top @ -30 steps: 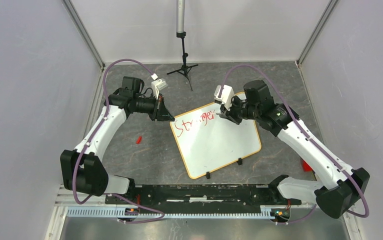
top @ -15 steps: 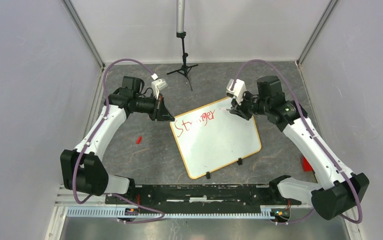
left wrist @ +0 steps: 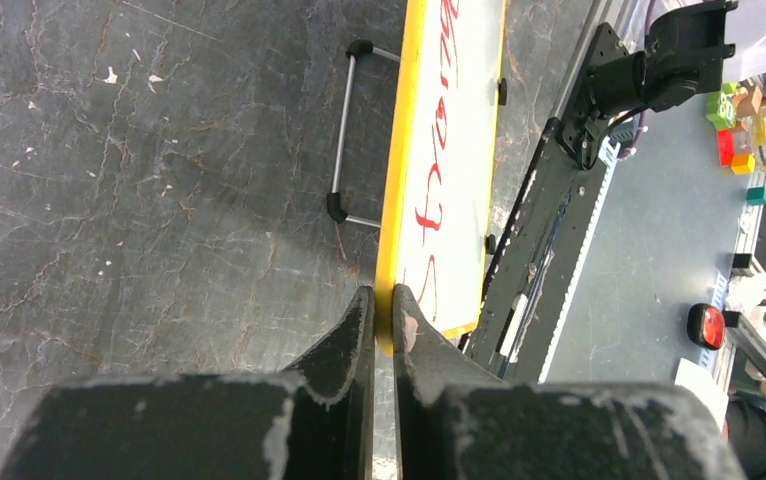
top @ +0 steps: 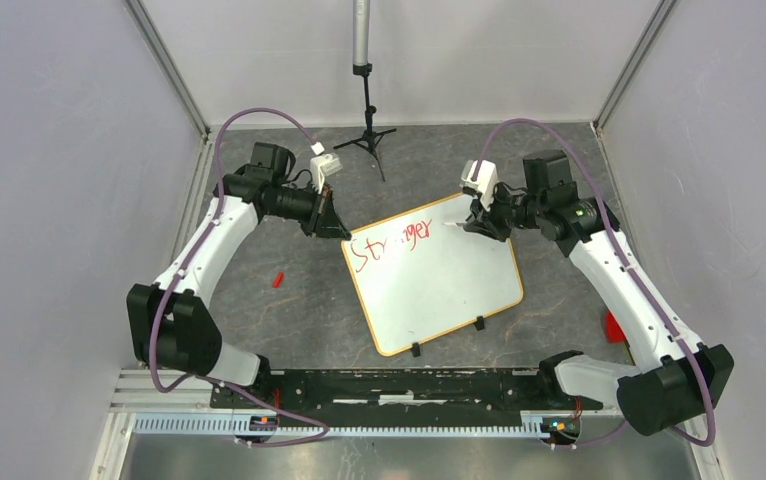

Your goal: Write a sentence on the whiteboard

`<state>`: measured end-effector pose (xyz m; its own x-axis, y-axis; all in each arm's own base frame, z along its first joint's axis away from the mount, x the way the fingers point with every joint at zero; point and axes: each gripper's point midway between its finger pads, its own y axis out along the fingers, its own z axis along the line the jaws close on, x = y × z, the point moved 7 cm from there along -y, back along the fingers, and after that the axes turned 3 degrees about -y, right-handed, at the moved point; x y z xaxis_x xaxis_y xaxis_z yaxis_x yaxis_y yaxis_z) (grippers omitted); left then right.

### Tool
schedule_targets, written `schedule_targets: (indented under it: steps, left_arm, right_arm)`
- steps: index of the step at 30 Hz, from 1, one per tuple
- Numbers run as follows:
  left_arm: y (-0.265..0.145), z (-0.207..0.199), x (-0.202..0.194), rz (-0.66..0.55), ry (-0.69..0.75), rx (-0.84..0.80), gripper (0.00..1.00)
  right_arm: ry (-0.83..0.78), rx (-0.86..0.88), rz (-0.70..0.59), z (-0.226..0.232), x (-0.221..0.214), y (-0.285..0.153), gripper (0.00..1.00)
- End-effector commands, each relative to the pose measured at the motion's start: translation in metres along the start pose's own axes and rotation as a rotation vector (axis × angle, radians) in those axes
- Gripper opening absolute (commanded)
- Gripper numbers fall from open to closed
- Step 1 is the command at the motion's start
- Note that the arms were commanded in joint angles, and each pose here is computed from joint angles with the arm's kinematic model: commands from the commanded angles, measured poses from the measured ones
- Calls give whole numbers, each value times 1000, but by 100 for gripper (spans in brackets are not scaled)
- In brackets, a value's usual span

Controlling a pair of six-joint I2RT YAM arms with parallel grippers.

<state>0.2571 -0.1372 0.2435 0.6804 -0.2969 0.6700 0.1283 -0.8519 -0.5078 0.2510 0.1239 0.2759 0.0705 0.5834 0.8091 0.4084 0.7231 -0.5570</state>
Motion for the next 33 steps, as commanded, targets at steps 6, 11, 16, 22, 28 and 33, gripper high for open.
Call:
schedule_targets:
  steps: [6,11,16,22,28,33]
  left_arm:
    - [-1,-11,-3,35,45,-55,31]
    - [0,-12,-5,21,23,-65,35]
    - [1,-12,-4,13,16,-77,34]
    - [2,-11,-4,14,11,-79,27]
    - [3,-10,-5,19,8,-74,18]
    - [3,-9,-6,21,5,-72,11]
  right_arm:
    - [-45,58,-70,4,6,1,0]
    - [-48,84,-102,7,8,3,0]
    - [-38,84,-83,6,1,9,0]
    - [-35,26,-67,-2,-1,12,0]
    - [-33,-66,-69,-13,2,11,0]
    - [-29,-60,-56,-14,1,13,0]
